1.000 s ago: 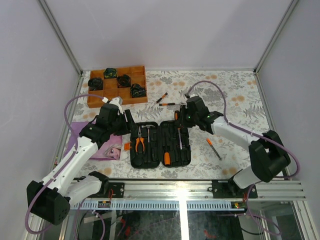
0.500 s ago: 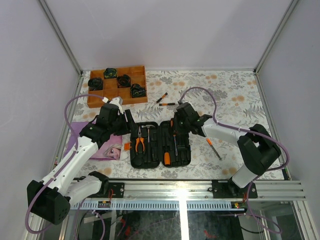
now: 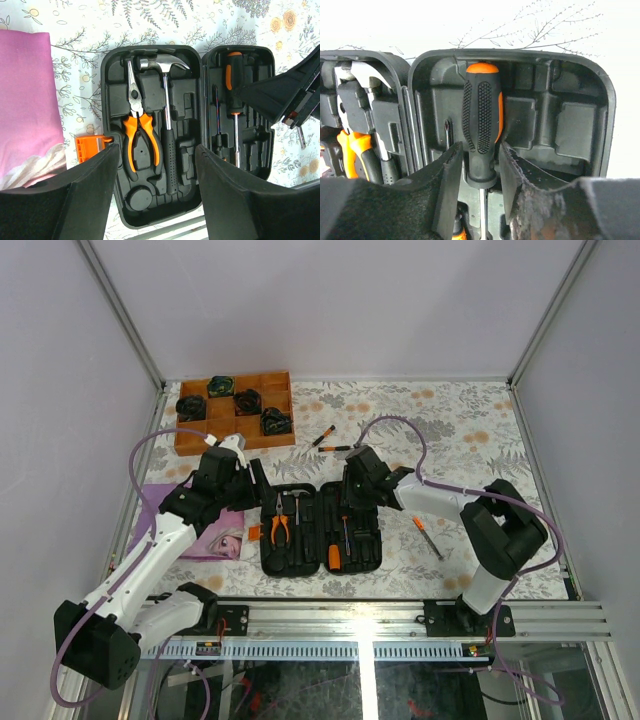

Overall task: Sort the tools into containers
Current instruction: Place the screwdriver in the storage box.

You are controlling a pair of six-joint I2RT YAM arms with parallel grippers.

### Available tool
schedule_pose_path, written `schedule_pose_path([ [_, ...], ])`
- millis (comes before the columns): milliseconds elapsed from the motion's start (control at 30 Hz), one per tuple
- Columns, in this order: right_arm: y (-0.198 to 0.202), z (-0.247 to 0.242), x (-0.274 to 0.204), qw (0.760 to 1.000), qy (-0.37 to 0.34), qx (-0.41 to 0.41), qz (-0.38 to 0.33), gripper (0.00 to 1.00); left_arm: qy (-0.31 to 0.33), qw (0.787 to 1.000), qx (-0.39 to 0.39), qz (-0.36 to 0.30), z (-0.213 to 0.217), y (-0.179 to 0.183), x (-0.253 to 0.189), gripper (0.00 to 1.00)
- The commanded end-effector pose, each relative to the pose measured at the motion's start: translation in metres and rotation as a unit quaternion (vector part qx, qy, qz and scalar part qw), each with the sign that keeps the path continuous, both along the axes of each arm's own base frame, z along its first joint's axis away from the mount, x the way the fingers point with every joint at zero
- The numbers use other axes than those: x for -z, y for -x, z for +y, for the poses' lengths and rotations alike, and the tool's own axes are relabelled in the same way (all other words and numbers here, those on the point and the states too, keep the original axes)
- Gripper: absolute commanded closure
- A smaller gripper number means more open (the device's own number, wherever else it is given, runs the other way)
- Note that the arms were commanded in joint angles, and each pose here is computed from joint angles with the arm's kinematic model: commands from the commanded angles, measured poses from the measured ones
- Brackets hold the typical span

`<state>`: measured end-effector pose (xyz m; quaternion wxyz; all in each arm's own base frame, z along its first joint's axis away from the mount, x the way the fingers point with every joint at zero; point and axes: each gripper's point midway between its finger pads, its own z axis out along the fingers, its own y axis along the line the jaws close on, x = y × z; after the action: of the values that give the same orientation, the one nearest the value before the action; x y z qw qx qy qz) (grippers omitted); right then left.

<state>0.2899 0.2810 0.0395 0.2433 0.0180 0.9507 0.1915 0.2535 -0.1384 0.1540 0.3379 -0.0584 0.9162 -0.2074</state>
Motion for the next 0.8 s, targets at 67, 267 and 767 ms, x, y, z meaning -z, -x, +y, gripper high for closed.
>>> schedule_pose_path([
  [67, -0.014, 0.003, -0.018, 0.999, 0.005, 0.017, -0.029, 0.53, 0.004, 1.000, 0.001, -0.021, 0.000, -0.008, -0.005, 0.38],
  [267, -0.015, -0.005, -0.034, 0.999, 0.015, 0.015, -0.050, 0.53, 0.004, 1.000, 0.002, -0.022, 0.000, -0.008, -0.005, 0.39],
  [767, 0.035, -0.036, -0.062, 0.997, -0.018, -0.019, -0.072, 0.56, 0.010, 1.000, 0.012, 0.010, -0.030, -0.008, 0.007, 0.43],
])
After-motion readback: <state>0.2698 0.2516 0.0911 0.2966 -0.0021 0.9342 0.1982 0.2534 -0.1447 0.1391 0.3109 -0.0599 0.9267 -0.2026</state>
